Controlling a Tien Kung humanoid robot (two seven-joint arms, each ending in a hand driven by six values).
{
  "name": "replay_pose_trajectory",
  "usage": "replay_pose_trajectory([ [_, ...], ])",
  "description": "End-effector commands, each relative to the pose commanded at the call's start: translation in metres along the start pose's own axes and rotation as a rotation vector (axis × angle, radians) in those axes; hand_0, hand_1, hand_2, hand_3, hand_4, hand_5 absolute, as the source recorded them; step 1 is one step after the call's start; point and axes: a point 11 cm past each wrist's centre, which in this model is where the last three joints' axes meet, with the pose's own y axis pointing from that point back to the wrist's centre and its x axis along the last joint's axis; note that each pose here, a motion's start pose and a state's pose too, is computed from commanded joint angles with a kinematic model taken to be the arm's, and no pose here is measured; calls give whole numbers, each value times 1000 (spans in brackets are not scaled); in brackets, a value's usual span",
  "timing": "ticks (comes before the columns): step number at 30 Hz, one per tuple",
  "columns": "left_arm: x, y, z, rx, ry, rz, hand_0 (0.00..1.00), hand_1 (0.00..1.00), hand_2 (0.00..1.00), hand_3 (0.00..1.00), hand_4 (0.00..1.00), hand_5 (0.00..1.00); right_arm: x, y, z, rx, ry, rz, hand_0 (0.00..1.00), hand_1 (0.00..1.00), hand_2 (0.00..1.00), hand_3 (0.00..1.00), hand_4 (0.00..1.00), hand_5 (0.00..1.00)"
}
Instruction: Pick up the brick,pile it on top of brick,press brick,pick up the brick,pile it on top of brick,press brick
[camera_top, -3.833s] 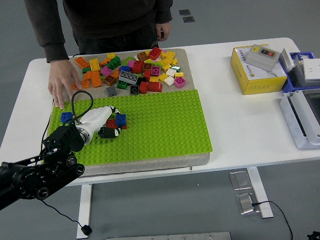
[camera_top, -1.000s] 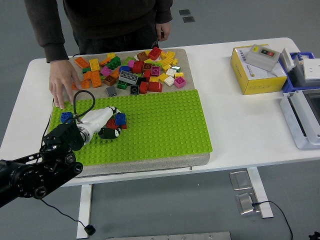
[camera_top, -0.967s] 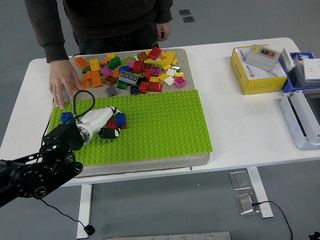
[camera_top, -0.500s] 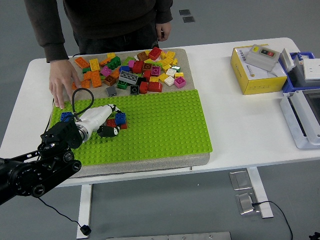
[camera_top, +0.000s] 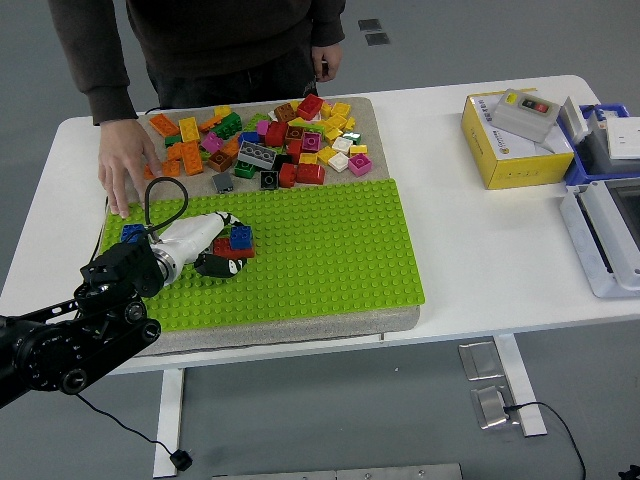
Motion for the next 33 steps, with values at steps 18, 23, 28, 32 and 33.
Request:
replay_pose_trajectory([
  [18,18,3,-3,-11,17,19,957,991,998,885,750,386,0,0,-3,5,2,-1,593,522,515,679,101,929],
  [23,22,8,2,-31,23,13,960,995,998,878,751,386,1,0,-4,7,0,1,593,520,513,679,102,929],
  [28,44,21,5,-72,45,54,962,994,998,832,750,403,2,0,-3,6,-1,3,594,521,515,679,103,929],
  [32,61,33,5,-109,72,99,977,996,998,748,755,551,2,0,-3,5,0,3,595,522,511,679,103,928],
  [33,64,35,5,-120,79,110,977,996,998,748,755,551,2,0,-3,5,-1,3,595,522,511,679,103,928],
])
